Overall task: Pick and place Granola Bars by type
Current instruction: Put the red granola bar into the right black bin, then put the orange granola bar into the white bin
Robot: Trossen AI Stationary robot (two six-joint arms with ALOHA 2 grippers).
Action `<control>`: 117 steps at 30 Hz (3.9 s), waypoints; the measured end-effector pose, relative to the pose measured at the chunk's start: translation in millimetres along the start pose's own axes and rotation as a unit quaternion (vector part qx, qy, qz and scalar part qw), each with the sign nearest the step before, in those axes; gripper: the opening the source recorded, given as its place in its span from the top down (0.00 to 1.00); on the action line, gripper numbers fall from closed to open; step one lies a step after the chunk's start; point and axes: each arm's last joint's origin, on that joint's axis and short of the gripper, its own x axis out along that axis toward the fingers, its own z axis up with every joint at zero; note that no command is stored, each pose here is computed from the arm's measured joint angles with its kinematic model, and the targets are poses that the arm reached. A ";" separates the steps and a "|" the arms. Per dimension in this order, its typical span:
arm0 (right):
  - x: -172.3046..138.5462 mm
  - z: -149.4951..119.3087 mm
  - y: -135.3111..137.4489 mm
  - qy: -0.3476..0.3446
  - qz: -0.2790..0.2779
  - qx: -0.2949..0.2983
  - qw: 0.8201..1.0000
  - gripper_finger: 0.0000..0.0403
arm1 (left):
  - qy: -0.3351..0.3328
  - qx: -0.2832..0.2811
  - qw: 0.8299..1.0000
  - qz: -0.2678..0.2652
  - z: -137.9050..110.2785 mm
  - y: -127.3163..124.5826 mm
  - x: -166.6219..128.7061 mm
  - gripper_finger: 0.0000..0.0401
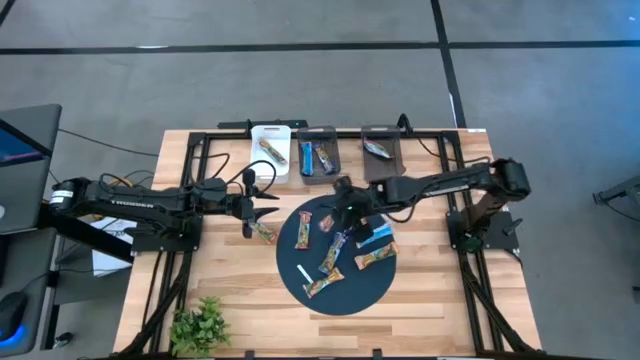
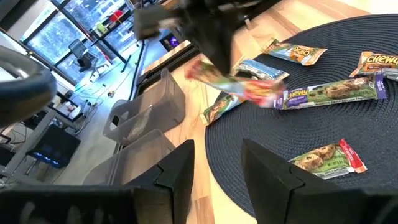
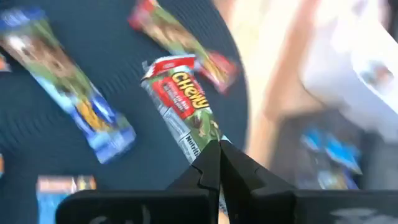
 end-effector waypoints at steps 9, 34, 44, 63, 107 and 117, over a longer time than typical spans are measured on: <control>-46.9 -41.4 -24.8 0.152 -0.140 0.098 0.974 1.00 | -0.002 0.000 1.000 0.001 0.4 0.3 0.0 0.68; 3.4 -172.2 -123.4 0.259 -0.144 0.324 0.899 1.00 | -0.002 0.005 1.000 0.002 0.4 0.3 0.0 0.68; -9.4 -142.4 -113.9 0.182 -0.117 0.302 0.928 1.00 | -0.001 0.001 1.000 0.001 0.1 0.1 0.0 0.68; -4.1 -62.7 -23.7 -0.122 0.205 0.104 0.966 1.00 | 0.019 -0.017 1.000 -0.017 -3.9 -2.8 -0.1 0.68; 21.9 -60.7 52.3 -0.289 0.081 0.047 0.953 0.74 | -0.058 0.032 0.988 -0.137 -4.0 -15.3 35.5 0.68; -5.7 -80.7 41.3 -0.155 -0.048 0.107 0.981 0.71 | 0.018 0.023 0.976 -0.216 10.7 -23.1 105.8 0.68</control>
